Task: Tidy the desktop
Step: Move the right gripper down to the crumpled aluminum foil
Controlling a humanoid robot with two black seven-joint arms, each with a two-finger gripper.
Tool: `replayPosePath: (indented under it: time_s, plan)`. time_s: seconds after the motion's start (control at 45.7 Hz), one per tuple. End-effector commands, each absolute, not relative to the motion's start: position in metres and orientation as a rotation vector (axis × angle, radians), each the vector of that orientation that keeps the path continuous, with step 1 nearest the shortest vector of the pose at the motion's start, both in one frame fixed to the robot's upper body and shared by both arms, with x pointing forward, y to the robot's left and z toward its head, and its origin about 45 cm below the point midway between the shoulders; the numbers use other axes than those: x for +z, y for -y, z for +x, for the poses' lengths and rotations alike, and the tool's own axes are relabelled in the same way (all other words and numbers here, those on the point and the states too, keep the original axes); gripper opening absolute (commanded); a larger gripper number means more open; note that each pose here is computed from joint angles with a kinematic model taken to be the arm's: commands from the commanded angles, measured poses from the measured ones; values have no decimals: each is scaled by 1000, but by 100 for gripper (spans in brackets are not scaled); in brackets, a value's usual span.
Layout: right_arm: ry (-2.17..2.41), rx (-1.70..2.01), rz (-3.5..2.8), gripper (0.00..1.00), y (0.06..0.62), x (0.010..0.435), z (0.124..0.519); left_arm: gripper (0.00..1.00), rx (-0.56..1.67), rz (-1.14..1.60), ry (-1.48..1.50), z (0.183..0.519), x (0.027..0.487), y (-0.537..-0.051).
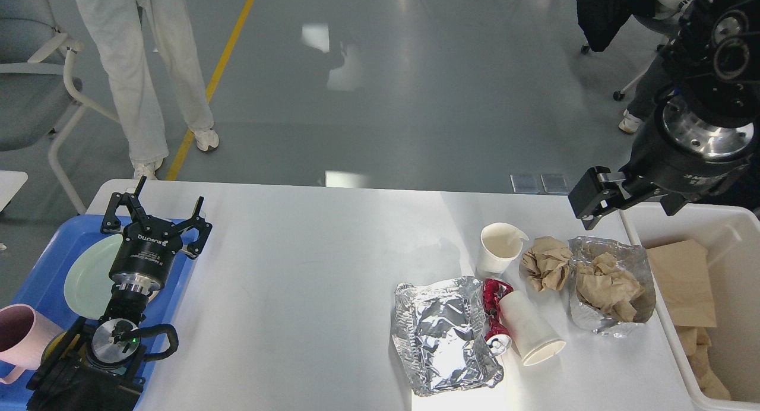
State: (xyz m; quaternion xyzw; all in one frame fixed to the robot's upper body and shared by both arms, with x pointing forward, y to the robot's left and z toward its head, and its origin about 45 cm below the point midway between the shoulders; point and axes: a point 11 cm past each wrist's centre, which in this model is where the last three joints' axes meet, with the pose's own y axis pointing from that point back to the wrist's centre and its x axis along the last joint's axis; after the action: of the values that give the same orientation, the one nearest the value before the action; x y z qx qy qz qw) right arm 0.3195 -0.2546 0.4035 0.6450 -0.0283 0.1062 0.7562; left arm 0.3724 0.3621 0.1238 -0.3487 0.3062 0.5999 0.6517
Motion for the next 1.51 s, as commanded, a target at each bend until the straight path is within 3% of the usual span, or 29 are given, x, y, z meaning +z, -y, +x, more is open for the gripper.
replayPosePath:
  time_s: [0.0, 0.569, 0.766, 0.898, 1.336, 1.489]
  plan:
    - [81, 225, 1401, 100, 259, 402, 319, 97, 1360, -790, -696, 372, 124, -362]
    - [74, 232, 1377, 100, 256, 393, 329, 97, 1359, -790, -695, 373, 124, -362]
    - [39, 220, 1446, 100, 239, 349, 346, 97, 1359, -790, -695, 373, 124, -362]
    - [98, 127, 1492, 100, 248, 297, 349, 97, 1359, -790, -695, 373, 124, -362]
    - [19, 90, 1765, 100, 163, 187, 303, 97, 1359, -790, -695, 373, 124, -362]
    - [-21, 79, 1767, 100, 154, 171, 288, 97, 1359, -790, -695, 373, 124, -362]
